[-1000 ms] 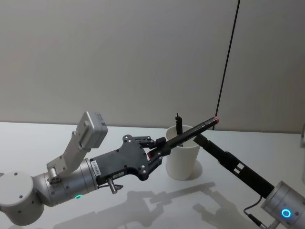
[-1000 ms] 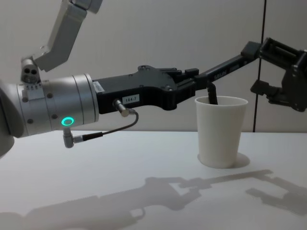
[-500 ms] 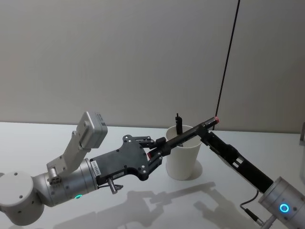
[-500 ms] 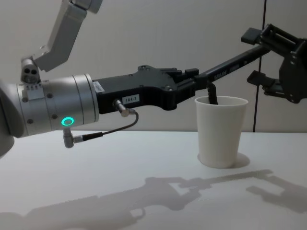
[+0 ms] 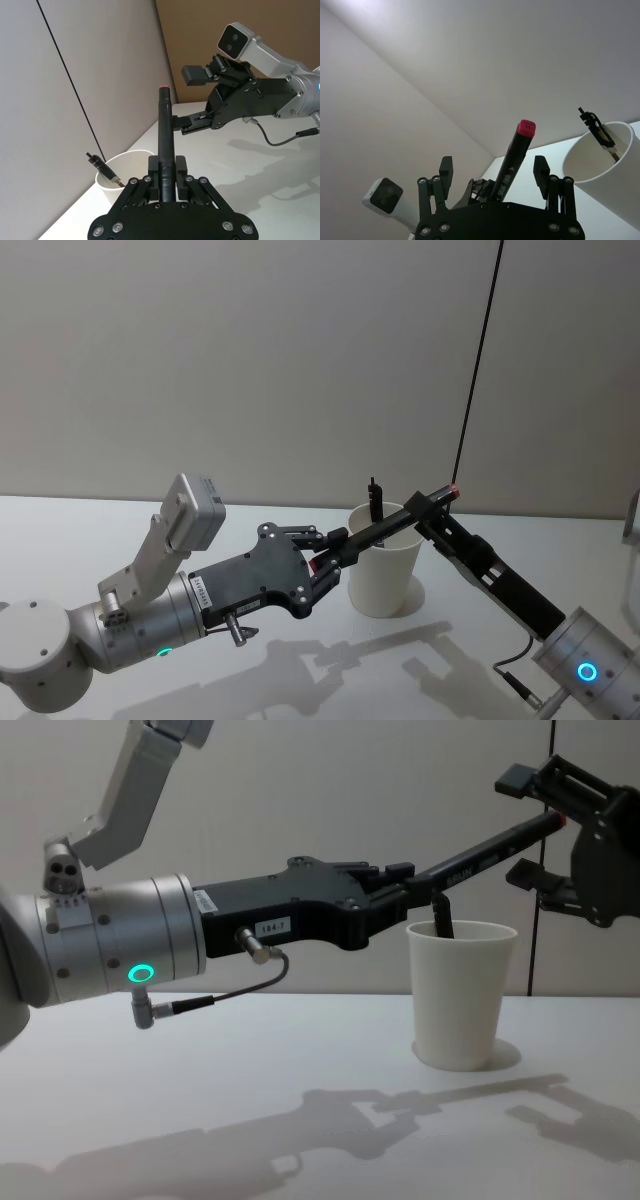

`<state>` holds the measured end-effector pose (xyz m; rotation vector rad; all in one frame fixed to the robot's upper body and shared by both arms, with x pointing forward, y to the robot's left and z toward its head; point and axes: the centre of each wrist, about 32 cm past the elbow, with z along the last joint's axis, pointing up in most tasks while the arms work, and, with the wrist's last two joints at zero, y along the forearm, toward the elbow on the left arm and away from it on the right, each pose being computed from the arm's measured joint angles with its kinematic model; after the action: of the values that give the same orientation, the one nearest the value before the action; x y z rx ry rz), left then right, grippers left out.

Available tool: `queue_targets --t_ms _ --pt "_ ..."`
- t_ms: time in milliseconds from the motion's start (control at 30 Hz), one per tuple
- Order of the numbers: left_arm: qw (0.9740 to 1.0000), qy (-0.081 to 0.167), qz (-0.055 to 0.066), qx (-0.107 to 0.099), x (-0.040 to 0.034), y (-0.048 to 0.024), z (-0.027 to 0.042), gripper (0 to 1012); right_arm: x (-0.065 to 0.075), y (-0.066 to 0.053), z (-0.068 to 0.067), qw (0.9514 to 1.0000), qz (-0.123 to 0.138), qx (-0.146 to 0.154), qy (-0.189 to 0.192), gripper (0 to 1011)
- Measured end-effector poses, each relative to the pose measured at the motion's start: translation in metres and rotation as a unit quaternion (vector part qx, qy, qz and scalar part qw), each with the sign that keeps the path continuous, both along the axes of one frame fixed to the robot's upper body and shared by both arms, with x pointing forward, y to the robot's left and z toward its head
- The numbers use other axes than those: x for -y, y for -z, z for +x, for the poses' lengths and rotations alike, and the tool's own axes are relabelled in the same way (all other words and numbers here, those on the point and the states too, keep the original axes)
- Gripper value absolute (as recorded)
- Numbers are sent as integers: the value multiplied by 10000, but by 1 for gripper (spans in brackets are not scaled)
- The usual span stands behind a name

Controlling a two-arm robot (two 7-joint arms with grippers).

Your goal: Place the pen into the pen holder.

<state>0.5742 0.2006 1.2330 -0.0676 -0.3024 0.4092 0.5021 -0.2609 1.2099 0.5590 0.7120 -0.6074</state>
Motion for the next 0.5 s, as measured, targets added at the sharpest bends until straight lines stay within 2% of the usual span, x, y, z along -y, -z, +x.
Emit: queue_targets --t_ms 500 --pt "10000 0 0 0 0 0 0 197 -85 -5 -11 9996 68 -43 258 1001"
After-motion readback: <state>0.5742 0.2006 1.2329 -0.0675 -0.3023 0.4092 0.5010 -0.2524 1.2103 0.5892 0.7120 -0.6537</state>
